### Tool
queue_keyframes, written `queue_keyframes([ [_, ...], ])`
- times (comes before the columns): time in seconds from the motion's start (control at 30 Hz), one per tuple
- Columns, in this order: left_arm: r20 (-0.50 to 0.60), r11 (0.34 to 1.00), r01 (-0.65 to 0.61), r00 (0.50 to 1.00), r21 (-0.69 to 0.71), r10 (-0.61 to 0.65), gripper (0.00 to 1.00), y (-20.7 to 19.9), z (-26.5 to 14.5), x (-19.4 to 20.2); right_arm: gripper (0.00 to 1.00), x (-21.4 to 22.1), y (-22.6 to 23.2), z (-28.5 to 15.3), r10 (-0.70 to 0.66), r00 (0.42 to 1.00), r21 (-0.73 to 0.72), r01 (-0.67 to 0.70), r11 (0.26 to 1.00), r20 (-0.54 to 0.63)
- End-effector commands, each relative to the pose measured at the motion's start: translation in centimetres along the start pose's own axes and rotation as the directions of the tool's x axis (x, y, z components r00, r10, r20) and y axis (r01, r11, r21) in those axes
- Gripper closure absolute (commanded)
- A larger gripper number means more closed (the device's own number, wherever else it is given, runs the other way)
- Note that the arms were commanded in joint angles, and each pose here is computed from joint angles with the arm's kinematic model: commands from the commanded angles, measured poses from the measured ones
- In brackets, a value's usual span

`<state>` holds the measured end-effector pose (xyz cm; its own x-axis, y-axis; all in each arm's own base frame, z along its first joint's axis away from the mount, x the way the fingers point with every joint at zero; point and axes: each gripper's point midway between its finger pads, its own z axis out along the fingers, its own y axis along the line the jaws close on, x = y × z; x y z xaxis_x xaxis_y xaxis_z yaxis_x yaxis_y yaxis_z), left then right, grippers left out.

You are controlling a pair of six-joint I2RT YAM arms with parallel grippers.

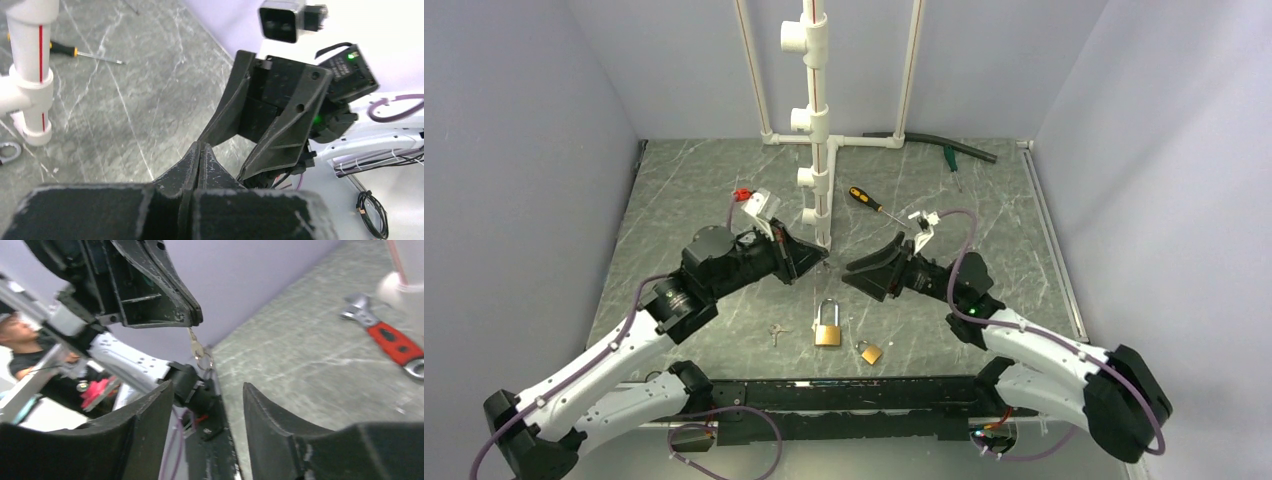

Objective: Unlock with the key

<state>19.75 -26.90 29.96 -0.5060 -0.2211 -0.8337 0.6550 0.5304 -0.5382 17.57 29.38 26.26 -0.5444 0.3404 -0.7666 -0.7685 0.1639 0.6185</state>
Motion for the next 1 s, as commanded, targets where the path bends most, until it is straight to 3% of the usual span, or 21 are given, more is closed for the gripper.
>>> queue_keyframes([
  [0.0,0.144,0.992,-0.081,0.987,0.096,0.066,1.00,-2.8,-1.2,-3.8,0.47,-4.3,7.8,0.7,-0.041,0.995,-0.348,0.071,0.935,0.092],
  [0.13,0.217,0.990,-0.088,0.974,0.110,0.063,1.00,-3.2,-1.9,-5.0,0.50,-4.9,8.4,1.2,-0.034,0.994,-0.402,0.074,0.913,0.107],
  [0.57,0.215,0.984,-0.083,0.975,0.158,0.048,1.00,-4.1,-1.7,-5.1,0.60,-5.4,7.9,2.4,-0.048,0.991,-0.382,0.091,0.920,0.123],
  [0.97,0.222,0.970,-0.086,0.975,0.226,0.034,1.00,-5.2,-1.7,-5.0,0.61,-5.6,7.4,3.1,-0.063,0.989,-0.332,0.104,0.938,0.132],
])
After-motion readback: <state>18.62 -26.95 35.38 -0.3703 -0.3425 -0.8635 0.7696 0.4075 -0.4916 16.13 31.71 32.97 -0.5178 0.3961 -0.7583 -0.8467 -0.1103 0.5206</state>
